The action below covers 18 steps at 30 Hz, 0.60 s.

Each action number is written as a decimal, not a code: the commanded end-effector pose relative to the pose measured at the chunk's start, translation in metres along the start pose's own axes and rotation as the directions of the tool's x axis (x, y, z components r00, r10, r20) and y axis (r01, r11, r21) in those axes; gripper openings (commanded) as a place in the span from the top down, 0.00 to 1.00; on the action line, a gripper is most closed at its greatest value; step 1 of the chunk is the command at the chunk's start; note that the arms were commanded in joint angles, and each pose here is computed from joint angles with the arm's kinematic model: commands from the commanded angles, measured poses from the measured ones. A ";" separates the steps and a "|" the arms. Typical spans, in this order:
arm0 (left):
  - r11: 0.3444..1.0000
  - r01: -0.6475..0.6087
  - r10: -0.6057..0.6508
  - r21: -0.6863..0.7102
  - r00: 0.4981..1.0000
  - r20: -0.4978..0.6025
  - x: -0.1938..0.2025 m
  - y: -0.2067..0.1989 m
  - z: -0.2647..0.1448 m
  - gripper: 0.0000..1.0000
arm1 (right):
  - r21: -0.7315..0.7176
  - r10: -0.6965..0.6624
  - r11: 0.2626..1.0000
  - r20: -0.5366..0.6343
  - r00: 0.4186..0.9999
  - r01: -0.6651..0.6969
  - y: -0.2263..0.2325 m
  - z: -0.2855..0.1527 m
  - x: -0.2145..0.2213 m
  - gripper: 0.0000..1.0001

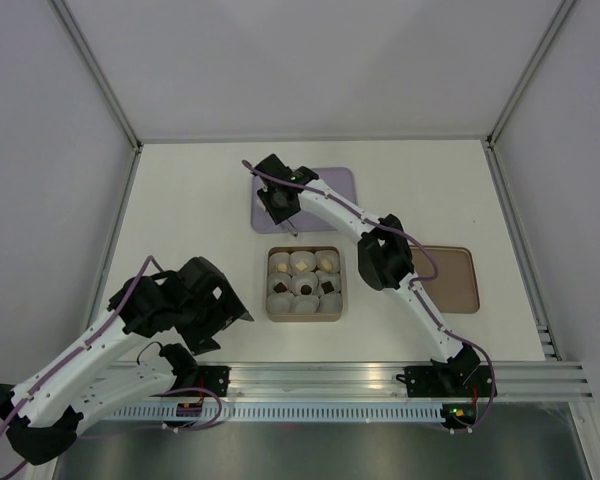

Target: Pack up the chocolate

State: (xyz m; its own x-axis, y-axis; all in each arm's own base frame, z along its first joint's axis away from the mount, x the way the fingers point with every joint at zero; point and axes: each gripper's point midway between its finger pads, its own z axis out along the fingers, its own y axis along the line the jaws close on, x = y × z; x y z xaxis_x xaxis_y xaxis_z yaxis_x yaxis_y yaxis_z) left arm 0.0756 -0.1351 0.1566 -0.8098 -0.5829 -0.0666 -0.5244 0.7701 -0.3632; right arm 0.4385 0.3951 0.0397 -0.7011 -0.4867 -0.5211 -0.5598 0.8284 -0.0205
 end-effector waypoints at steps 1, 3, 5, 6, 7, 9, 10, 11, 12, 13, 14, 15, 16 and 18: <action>0.998 0.054 -0.054 -0.016 0.998 -0.014 0.002 0.001 -0.012 0.00 | 0.015 0.036 0.999 0.241 0.970 -0.041 -0.010 -0.080 -0.073 0.79; 0.998 0.056 -0.056 -0.007 0.998 -0.013 0.002 -0.002 -0.014 0.00 | 0.008 0.051 0.998 0.266 0.963 -0.055 -0.014 -0.094 -0.080 0.80; 0.998 0.056 -0.056 -0.004 0.998 -0.017 0.002 -0.002 -0.017 0.00 | -0.007 0.066 0.998 0.291 0.954 -0.067 -0.016 -0.114 -0.087 0.81; 0.998 0.057 -0.057 -0.003 0.998 -0.019 0.003 -0.003 -0.018 0.00 | -0.020 0.072 0.997 0.310 0.948 -0.069 -0.015 -0.130 -0.091 0.83; 0.998 0.056 -0.056 0.001 0.998 -0.018 0.003 -0.004 -0.021 0.00 | -0.029 0.075 0.997 0.304 0.950 -0.069 -0.014 -0.134 -0.088 0.85; 0.998 0.054 -0.054 0.007 0.998 -0.013 0.001 -0.005 -0.023 0.00 | -0.048 0.088 0.996 0.301 0.949 -0.077 -0.012 -0.151 -0.085 0.86; 0.999 0.051 -0.051 0.016 0.999 -0.014 0.001 -0.008 -0.026 0.00 | -0.051 0.098 0.995 0.273 0.957 -0.088 -0.013 -0.158 -0.077 0.86; 0.999 0.051 -0.051 0.014 0.999 -0.012 0.001 -0.007 -0.026 0.00 | -0.051 0.104 0.994 0.241 0.965 -0.094 -0.013 -0.160 -0.066 0.87; 0.999 0.050 -0.050 0.016 0.999 -0.014 0.001 -0.008 -0.027 0.00 | -0.065 0.107 0.994 0.250 0.962 -0.093 -0.013 -0.182 -0.065 0.87; 0.999 0.050 -0.050 0.022 0.999 -0.013 0.001 -0.009 -0.029 0.00 | -0.056 0.101 0.994 0.221 0.970 -0.090 -0.015 -0.190 -0.053 0.87; 0.998 0.051 -0.051 0.024 0.999 -0.014 0.001 -0.009 -0.029 0.00 | -0.039 0.070 0.997 0.166 0.984 -0.065 -0.014 -0.187 -0.030 0.87; 0.998 0.053 -0.053 0.024 0.998 -0.017 0.002 -0.010 -0.029 0.00 | -0.041 0.064 0.998 0.199 0.978 -0.057 -0.016 -0.219 -0.027 0.87; 0.998 0.050 -0.049 0.029 0.999 -0.020 0.002 -0.011 -0.030 0.00 | -0.035 0.054 0.998 0.174 0.983 -0.048 -0.015 -0.229 -0.012 0.87; 0.998 0.045 -0.045 0.034 0.999 -0.016 0.001 -0.014 -0.031 0.00 | -0.063 0.060 0.997 0.136 0.989 -0.051 -0.005 -0.258 0.025 0.87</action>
State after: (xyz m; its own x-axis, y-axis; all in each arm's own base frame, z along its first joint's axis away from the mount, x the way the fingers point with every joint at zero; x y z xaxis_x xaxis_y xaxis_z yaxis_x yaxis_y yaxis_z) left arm 0.0844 -0.1443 0.1855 -0.8043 -0.5892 -0.0770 -0.5036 0.7448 -0.4378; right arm 0.3707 0.3315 0.2180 -0.6519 -0.3795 -0.6565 -0.5276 0.8489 0.0332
